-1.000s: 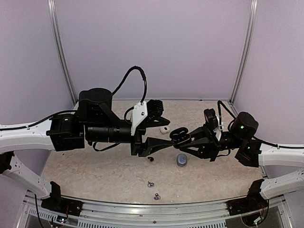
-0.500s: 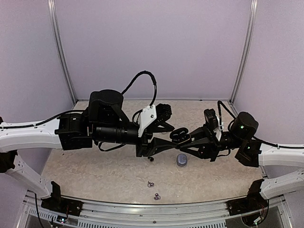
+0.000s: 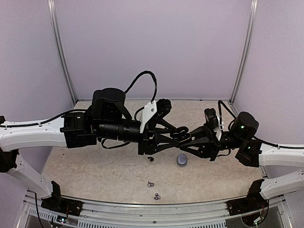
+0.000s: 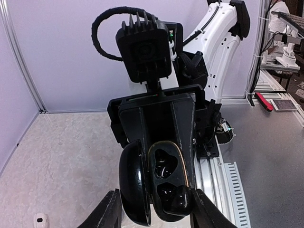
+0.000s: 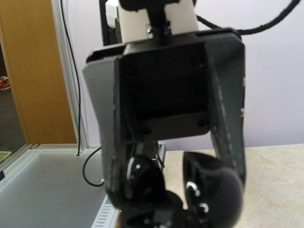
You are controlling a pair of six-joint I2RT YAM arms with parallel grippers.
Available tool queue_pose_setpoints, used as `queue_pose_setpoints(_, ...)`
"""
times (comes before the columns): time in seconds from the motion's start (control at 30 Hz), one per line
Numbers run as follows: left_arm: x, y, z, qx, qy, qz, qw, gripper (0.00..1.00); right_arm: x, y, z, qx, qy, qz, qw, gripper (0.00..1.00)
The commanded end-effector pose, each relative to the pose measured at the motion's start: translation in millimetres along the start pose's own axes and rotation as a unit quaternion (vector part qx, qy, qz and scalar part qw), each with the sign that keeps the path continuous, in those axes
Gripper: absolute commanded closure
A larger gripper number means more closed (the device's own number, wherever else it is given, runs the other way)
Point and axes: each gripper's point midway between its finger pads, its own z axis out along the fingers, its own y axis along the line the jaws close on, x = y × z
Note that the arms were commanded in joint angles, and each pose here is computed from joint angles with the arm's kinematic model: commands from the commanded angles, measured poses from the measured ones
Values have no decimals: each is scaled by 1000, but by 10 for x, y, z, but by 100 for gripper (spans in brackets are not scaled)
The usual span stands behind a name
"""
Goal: Insert the wireless bluetooth earbuds into the charging case
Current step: Adjust the left earbud in the left side groove of the charging case.
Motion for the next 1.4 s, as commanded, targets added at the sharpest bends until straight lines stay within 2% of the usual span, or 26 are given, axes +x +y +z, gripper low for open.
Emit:
queue_pose_setpoints(0.0,-216,204,-9,-13,-43,-32,998,51,-85,153,2,-26,-10,-24,999,100)
queue_pose_setpoints(0.23,-184,218,50,17,-53,-66,996,51,-105,183,17,-30,-13,-27,999,100)
queue_pose_setpoints(0.47,-123,275,88,24,-56,-104,993,44,-143,204,16,-31,-17,-30,999,100)
queue_pose_setpoints(0.63,-128,239,92,36,-58,-104,992,34,-161,201,-2,-24,-24,-27,999,100)
queue_pose_setpoints(0.8,-256,95,33,45,-72,-66,994,14,-175,163,-37,-5,-34,-22,999,100)
queue_pose_setpoints(0.9,-350,96,-38,32,-82,-58,994,9,-156,158,-49,-1,-36,-14,999,100)
queue_pose_setpoints(1.13,-391,125,-296,-1,-106,-50,993,8,-147,92,-63,19,-37,-9,999,100)
queue_pose_setpoints(1.27,-265,414,-464,-90,-95,-76,988,7,-104,-19,-102,53,-27,-6,998,100)
queue_pose_setpoints(1.37,-57,680,-588,-161,-71,-123,977,5,-70,-83,-173,79,-21,-6,997,100)
